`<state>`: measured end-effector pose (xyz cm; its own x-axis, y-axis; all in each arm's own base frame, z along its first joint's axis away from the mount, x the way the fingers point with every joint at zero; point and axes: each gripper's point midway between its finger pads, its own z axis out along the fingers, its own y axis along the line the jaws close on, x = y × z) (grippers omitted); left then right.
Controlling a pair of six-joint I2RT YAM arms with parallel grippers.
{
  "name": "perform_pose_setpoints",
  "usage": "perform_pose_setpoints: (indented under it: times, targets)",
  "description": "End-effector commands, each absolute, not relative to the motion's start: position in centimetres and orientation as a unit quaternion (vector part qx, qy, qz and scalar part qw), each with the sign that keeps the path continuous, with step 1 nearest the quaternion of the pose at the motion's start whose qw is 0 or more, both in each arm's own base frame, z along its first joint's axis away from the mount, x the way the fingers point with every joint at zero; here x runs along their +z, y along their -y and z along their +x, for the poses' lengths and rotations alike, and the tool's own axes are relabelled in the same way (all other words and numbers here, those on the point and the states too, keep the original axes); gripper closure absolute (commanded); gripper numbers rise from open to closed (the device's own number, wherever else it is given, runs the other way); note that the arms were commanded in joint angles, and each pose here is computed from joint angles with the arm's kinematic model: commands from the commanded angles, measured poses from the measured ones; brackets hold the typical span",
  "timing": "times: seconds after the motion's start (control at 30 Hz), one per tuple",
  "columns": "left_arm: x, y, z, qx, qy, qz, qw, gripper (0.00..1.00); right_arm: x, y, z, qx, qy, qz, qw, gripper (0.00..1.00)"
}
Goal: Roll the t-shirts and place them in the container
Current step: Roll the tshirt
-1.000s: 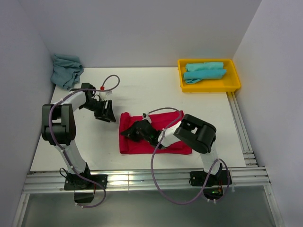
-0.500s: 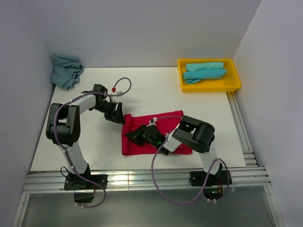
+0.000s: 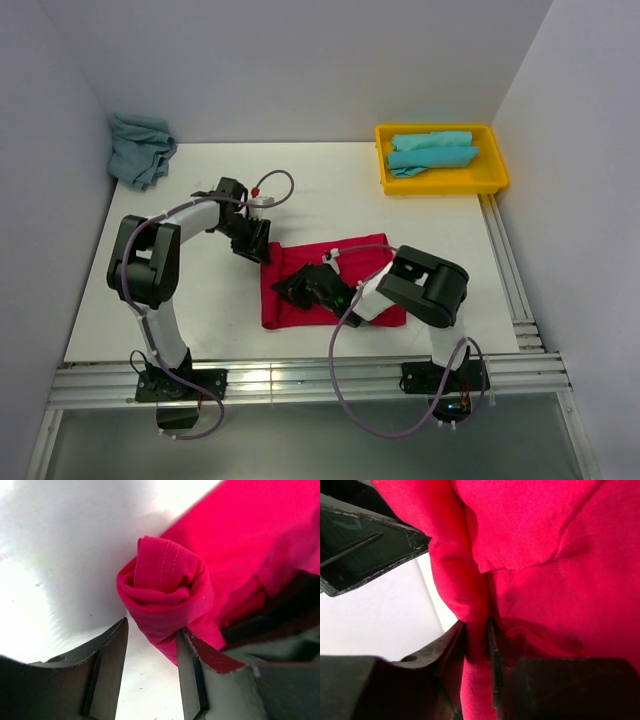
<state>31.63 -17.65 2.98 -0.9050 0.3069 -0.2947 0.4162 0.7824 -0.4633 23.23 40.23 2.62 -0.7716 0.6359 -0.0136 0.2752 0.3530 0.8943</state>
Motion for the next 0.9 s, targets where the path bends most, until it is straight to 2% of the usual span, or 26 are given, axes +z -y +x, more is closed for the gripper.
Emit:
perform_pose_setpoints:
  times: [0.0, 0.07, 0.2, 0.47, 0.63, 0.87]
  targets:
    - [2.9, 17.1, 33.4, -0.211, -0.951, 0.19, 0.121, 0.53, 1.5, -37.8, 23.5, 0.399, -0.847, 0.27, 0.224, 0.66]
    - [2.7, 17.5, 33.3, -0.2, -0.953, 0.197, 0.117, 0.53, 1.9, -37.3, 23.3, 0.362, -0.865, 0.254, 0.238, 0.61]
    - [2.4, 18.0, 33.3, -0.177, -0.954, 0.211, 0.117, 0.54, 3.2, -36.8, 23.3, 0.301, -0.886, 0.225, 0.27, 0.58]
    - [2.0, 18.5, 33.2, -0.152, -0.956, 0.224, 0.11, 0.55, 7.7, -36.8, 22.9, 0.208, -0.901, 0.178, 0.338, 0.62]
    - [2.0, 18.7, 33.3, -0.145, -0.956, 0.229, 0.11, 0.55, 10.9, -39.8, 22.7, 0.205, -0.901, 0.131, 0.359, 0.63]
    - [1.9, 19.0, 33.2, -0.143, -0.956, 0.233, 0.107, 0.54, 7.8, -41.9, 22.6, 0.168, -0.922, 0.094, 0.336, 0.62]
